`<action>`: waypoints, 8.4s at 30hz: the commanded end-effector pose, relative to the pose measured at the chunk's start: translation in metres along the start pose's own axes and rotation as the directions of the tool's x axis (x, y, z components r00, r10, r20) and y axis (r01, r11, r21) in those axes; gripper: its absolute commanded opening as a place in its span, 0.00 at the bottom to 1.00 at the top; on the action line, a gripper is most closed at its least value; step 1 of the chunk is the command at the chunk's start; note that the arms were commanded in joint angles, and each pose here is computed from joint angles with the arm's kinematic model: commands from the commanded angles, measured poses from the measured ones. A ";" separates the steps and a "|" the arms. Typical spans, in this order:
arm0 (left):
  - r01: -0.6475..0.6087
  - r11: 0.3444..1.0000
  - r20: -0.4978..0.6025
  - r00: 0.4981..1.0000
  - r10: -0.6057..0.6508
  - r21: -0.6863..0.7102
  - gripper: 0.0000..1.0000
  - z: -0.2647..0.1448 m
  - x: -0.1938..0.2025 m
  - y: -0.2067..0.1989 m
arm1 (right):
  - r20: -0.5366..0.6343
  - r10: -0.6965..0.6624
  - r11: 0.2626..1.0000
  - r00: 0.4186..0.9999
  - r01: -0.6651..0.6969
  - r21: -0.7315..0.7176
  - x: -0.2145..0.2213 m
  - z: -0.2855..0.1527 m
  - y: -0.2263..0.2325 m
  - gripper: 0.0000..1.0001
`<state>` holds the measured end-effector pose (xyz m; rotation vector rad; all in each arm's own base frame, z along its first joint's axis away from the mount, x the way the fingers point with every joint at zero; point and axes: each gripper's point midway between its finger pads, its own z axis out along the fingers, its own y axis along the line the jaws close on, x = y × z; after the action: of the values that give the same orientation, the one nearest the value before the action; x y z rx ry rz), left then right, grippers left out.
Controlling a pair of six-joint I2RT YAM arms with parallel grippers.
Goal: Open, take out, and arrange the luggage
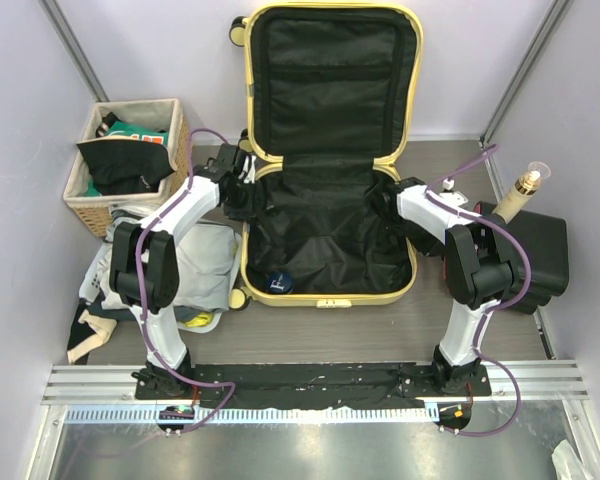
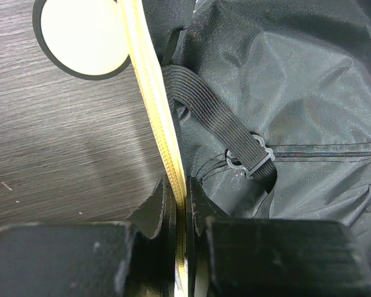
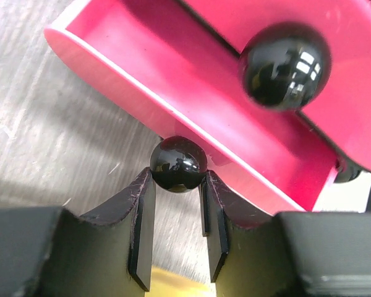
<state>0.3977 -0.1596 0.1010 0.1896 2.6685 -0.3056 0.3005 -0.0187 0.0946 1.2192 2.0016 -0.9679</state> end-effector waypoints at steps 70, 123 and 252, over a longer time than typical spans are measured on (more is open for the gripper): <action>-0.089 0.993 0.072 0.994 0.084 0.079 0.00 -0.009 -0.026 -0.016 | 0.769 -0.478 -0.528 0.424 0.560 -0.638 0.129 -0.233 0.055 0.81; -0.103 0.991 0.102 0.990 0.094 0.083 0.00 -0.018 -0.031 -0.020 | 0.676 -0.347 -0.199 0.650 0.653 -0.731 0.048 -0.271 0.083 0.37; 0.040 0.989 0.007 0.999 -0.042 0.145 0.00 -0.002 0.022 -0.028 | 0.607 -0.480 -0.353 0.634 0.494 -0.795 0.130 -0.270 0.085 0.58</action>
<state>0.3873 -0.1610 0.0983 0.1018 2.6451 -0.3627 0.3053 0.2581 0.1404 -0.6509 2.2786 0.3321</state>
